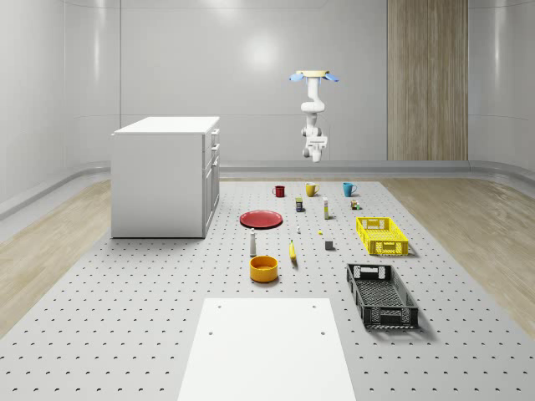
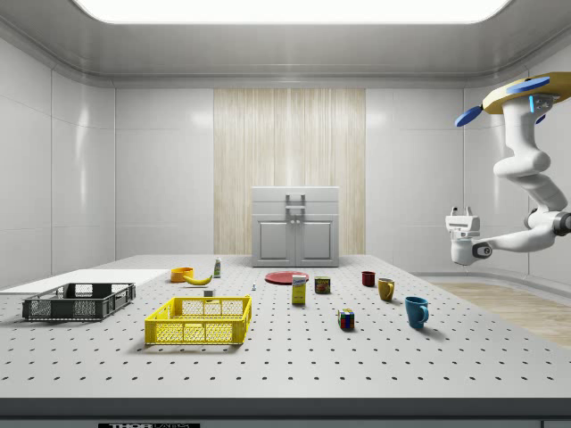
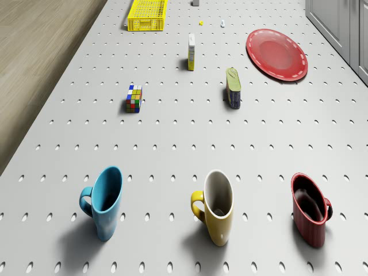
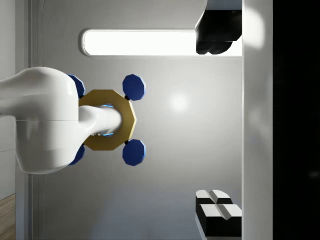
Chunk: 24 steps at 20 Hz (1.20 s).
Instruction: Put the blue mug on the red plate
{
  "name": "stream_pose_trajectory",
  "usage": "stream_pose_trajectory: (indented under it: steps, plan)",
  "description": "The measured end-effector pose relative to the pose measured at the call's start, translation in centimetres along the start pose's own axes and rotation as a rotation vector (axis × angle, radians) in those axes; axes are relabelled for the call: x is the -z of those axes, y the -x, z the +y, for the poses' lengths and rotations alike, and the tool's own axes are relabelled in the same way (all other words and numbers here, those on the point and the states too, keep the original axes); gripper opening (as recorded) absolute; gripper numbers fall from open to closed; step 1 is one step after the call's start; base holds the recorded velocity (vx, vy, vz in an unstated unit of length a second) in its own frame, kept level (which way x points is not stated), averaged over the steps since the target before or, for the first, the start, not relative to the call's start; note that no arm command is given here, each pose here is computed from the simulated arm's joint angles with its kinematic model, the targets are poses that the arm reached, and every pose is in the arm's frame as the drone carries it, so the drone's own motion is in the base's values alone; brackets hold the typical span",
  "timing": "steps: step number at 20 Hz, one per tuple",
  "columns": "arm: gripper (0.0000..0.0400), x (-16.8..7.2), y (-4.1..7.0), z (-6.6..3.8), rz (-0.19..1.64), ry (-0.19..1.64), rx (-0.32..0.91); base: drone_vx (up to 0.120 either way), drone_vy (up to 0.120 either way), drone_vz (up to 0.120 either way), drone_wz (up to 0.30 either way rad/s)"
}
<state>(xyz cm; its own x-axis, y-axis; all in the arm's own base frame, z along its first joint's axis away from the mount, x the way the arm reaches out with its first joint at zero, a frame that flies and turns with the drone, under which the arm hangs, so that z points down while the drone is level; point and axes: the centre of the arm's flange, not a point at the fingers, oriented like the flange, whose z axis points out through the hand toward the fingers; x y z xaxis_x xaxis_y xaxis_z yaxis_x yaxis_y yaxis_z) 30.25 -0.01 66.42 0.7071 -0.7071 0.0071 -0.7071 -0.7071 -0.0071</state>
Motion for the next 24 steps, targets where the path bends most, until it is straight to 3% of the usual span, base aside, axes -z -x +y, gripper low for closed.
stream_pose_trajectory:
  steps: [8, 24]
  plan:
    - [0.0400, 2.2, -0.1, -0.1, 0.004, -0.004, 0.000, 0.000, 0.000, 0.000, 0.000]
    - [0.0400, 2.7, -0.1, -0.1, 0.014, -0.012, 0.000, 0.000, 0.000, 0.000, 0.000]
